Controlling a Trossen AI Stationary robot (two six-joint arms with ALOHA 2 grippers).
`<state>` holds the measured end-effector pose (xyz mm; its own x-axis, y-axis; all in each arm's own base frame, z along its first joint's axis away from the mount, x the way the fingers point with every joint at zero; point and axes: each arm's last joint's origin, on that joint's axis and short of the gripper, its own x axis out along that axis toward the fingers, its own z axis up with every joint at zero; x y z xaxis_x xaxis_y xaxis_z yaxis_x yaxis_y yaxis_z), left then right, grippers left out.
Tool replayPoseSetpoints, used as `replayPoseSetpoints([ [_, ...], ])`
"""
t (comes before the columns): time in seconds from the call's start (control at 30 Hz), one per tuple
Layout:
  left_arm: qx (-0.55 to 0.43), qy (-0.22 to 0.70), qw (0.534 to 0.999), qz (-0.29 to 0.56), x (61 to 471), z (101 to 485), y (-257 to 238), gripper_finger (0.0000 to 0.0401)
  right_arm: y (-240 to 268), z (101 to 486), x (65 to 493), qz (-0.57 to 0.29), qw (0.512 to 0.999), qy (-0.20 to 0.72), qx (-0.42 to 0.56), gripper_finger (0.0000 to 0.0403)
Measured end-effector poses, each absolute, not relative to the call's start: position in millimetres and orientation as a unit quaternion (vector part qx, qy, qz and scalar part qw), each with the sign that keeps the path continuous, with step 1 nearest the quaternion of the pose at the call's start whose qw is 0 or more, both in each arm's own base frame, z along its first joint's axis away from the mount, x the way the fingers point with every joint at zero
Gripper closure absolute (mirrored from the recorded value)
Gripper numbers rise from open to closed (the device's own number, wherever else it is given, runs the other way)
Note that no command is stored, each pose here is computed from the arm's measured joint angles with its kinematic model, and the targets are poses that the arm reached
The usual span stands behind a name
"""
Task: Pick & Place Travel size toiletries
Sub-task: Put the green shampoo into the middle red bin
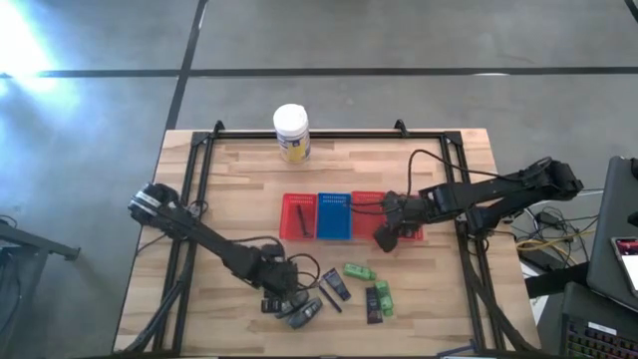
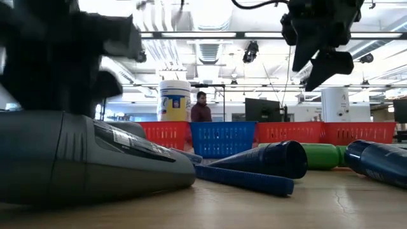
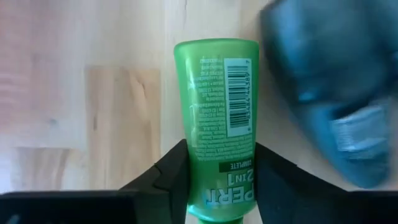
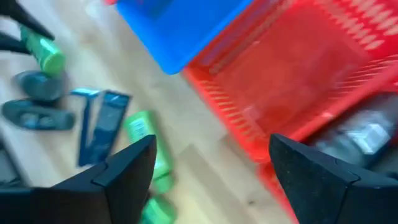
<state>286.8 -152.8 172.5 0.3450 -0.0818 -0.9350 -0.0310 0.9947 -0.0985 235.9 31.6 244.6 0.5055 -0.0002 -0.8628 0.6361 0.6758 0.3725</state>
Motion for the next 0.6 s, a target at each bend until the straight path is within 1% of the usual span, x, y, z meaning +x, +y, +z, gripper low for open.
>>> replayPoseSetpoints([
  [0.17, -0.055, 0.507, 0.86, 0.016, 279.6, 209.7, -142.7, 0.026, 34.6, 249.4, 243.1, -0.154, 0.804, 0.435, 0.376, 0.0114],
  [0.3, -0.058, 0.434, 0.898, 0.047, 279.0, 238.2, -128.1, 0.0259, 37.8, 260.6, 256.3, -0.097, 0.827, 0.373, 0.409, 0.0121],
  [0.43, -0.05, 0.376, 0.923, 0.066, 285.7, 254.7, -112.7, 0.0259, 39.6, 271.4, 266.4, -0.061, 0.84, 0.313, 0.439, 0.0119],
  [0.6, -0.039, 0.325, 0.942, 0.075, 299.5, 264.9, -94.2, 0.0259, 40.0, 274.7, 269.3, -0.057, 0.833, 0.293, 0.466, 0.0104],
])
